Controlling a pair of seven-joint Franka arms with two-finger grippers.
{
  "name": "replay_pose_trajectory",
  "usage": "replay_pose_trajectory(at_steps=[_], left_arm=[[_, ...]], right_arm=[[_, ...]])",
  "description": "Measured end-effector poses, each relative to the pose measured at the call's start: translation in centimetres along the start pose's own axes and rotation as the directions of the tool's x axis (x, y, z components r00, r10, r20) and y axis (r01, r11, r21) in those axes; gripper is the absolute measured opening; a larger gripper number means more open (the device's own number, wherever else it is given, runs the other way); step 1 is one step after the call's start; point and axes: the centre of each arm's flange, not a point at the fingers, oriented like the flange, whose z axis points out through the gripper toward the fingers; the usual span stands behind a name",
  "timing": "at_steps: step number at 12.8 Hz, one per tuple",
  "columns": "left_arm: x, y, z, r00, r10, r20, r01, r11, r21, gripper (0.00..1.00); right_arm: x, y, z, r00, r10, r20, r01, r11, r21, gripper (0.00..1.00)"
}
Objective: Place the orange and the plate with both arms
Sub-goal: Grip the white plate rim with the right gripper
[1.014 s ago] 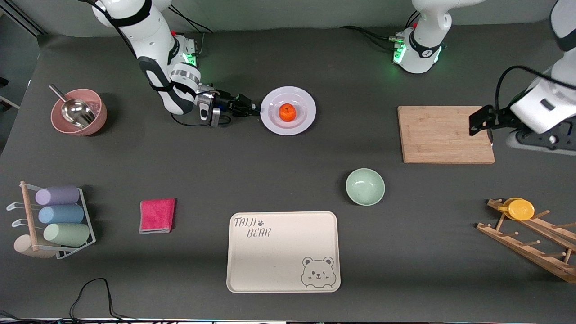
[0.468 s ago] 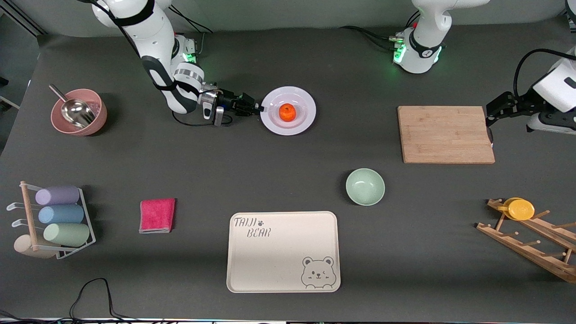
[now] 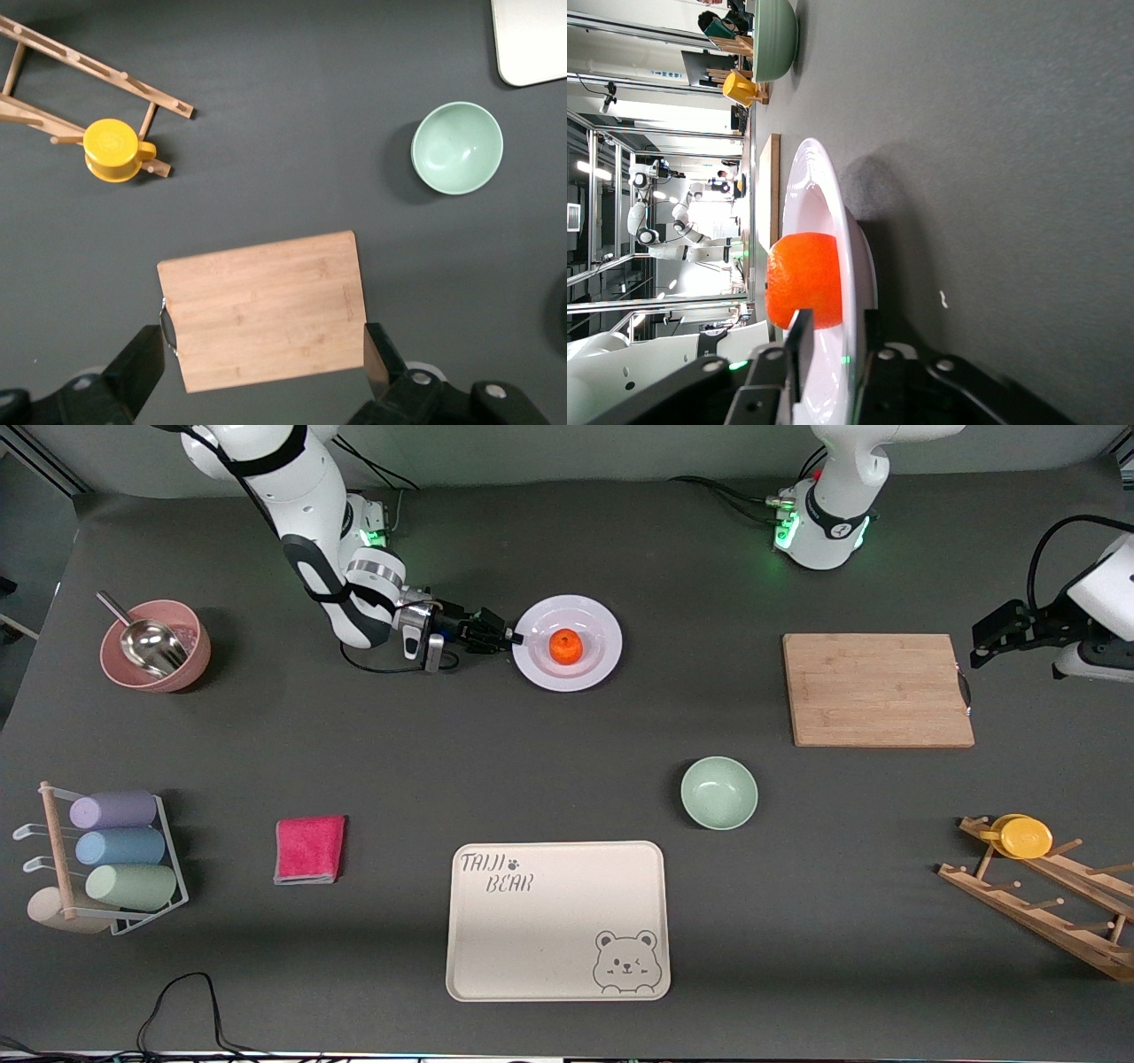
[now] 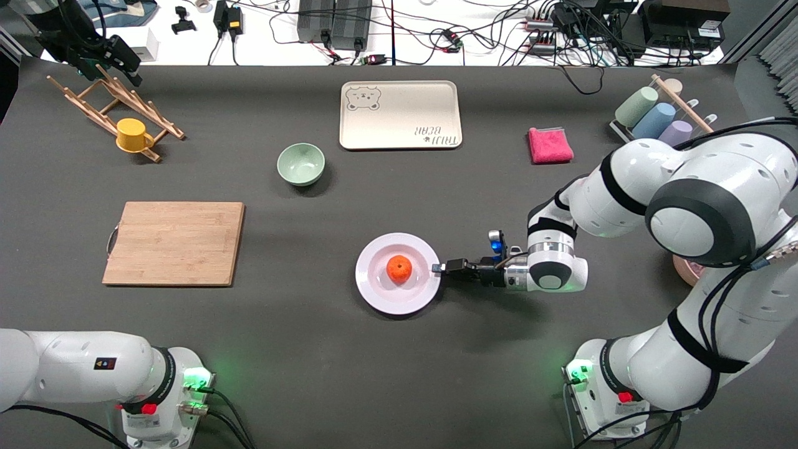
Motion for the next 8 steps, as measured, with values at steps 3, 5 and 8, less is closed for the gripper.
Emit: replay_pose_trajectory(at_steps=[3, 5, 8], left_arm=[[-0.7, 0.1, -1.3, 1.0, 0.006, 0.022, -0.006, 1.0, 0.004, 1.0], [-0.6, 0.0, -0.9, 0.999, 0.01, 0.031, -0.01, 1.0, 0.011, 1.0], [-0.2, 1.1, -0.6, 0.999, 0.034, 0.04, -0.035, 0.999, 0.016, 1.0]], right_arm=[[-0.1, -0.4, 0.8, 1.0, -0.002, 0.002, 0.002, 1.0, 0.014, 0.04], [0.0, -0.7, 1.2, 1.0, -0.004, -0.001, 0.004, 1.0, 0.023, 0.04], [0.6, -1.1, 1.6, 1.0, -0.007, -0.017, 0.008, 0.999, 0.048, 0.04]])
